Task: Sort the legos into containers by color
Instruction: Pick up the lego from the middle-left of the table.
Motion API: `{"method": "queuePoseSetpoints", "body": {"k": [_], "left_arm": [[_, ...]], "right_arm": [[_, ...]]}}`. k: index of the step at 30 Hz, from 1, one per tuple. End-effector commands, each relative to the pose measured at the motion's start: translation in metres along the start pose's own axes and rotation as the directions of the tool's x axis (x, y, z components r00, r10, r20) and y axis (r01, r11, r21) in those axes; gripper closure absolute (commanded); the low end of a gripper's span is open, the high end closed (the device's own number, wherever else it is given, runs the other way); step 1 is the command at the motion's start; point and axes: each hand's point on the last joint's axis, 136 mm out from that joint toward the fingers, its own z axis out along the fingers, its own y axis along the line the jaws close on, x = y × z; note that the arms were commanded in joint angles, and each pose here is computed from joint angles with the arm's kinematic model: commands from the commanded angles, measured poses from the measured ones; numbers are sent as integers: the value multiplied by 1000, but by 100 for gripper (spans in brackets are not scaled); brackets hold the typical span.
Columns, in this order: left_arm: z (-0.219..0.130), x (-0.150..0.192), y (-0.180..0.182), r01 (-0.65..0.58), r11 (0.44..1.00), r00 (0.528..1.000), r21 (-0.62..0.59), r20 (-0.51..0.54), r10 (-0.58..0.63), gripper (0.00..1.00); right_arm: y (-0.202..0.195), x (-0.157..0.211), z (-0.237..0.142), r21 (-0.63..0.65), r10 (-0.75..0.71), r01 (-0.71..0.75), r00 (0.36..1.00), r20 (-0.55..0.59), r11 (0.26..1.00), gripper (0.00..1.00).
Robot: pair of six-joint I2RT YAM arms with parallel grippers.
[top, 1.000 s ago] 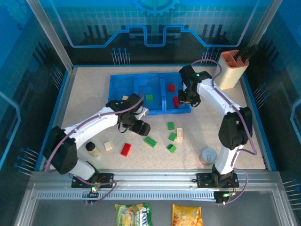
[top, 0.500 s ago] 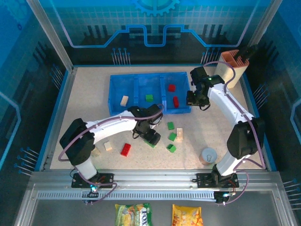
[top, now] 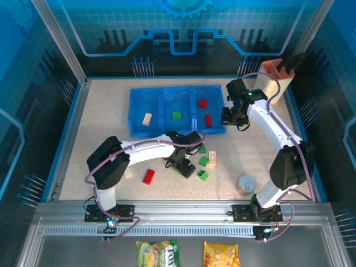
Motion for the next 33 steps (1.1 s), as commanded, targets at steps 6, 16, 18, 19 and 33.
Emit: {"method": "queuePoseSetpoints", "body": {"k": [6, 16, 18, 19, 33], "left_arm": [[11, -7, 2, 5, 999, 1000, -49, 2, -5, 7], [21, -1, 2, -5, 999, 1000, -51, -20, 4, 17], [22, -1, 3, -5, 998, 1000, -57, -23, 4, 19], [23, 0, 3, -8, 998, 1000, -58, -26, 6, 19], [27, 2, 3, -4, 999, 999, -54, -34, 2, 30]], "right_arm": [[-6, 4, -8, -3, 12, -12, 1000, -7, 1000, 62], [-6, 3, -9, -1, 12, -12, 1000, -6, 1000, 62], [-6, 3, -10, -1, 12, -12, 1000, -6, 1000, 62], [-6, 4, -10, 0, 11, -11, 1000, -8, 1000, 62], [-9, 7, -12, 6, 15, -15, 1000, -7, 1000, 63]]}}
